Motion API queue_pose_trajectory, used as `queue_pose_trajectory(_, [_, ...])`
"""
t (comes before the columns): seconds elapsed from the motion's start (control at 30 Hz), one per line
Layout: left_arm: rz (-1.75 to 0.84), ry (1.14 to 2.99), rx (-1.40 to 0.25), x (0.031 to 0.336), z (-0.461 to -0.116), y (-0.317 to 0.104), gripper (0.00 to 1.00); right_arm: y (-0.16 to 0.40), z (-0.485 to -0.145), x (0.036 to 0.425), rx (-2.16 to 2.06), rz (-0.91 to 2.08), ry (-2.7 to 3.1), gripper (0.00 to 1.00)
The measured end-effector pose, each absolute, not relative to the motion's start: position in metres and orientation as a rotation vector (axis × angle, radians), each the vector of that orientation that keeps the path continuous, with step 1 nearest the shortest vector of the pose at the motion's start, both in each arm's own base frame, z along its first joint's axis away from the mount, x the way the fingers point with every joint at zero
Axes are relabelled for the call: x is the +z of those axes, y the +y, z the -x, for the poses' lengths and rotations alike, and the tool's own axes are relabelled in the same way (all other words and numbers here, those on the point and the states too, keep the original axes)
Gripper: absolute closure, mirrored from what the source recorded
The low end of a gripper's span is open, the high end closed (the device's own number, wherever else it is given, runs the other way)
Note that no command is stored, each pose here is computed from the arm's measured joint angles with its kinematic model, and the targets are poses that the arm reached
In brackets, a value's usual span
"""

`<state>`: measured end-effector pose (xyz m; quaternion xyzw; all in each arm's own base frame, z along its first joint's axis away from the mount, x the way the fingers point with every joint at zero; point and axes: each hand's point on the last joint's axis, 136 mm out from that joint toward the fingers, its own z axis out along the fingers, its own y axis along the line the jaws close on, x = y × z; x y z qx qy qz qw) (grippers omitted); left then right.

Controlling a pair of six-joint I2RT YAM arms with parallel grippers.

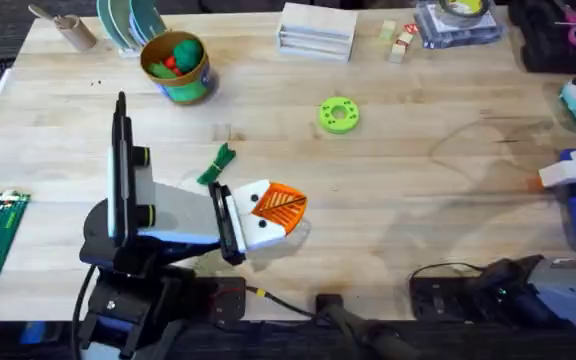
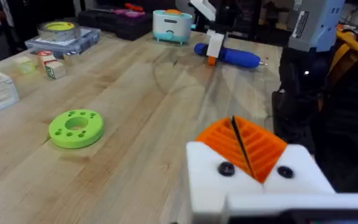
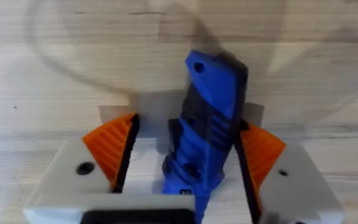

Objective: Pick up the gripper from the table and insert it into the empty holder that is missing its gripper. Then pick up a screw, insert it into the mounting hole, and use the screwdriver to tighten it. Finally, clean up the table by picking up the vegetable and placing it into the bucket.

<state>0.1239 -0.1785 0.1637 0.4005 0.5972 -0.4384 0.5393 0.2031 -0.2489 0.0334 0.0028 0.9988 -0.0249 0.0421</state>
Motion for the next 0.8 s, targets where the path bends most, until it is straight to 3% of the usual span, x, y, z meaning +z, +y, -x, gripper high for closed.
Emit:
queue_pose_trajectory(0.2, [-0.952, 1.420, -1.042, 0.1637, -0.1239, -0.1785, 0.997, -0.2503, -0.2043, 0.0335, -0.082, -0.017, 3.049, 0.128])
queue_pose_trajectory(0.33, [-0.953, 1.420, -1.042, 0.1637, -0.1239, -0.1785, 0.997, -0.2522, -0.2073, 0.0339, -0.091, -0.022, 3.035, 0.241])
queue_pose_trajectory(0.5, [-0.952, 1.420, -1.042, 0.1637, -0.1239, -0.1785, 0.997, -0.2533, -0.2098, 0.0342, -0.094, -0.022, 3.022, 0.299])
queue_pose_trajectory(0.63, [-0.952, 1.420, -1.042, 0.1637, -0.1239, -0.1785, 0.997, -0.2558, -0.2121, 0.0341, -0.107, -0.025, 3.012, 0.492])
queue_pose_trajectory(0.8, [-0.952, 1.420, -1.042, 0.1637, -0.1239, -0.1785, 0.997, -0.2583, -0.2126, 0.0341, -0.121, -0.025, 3.009, 0.645])
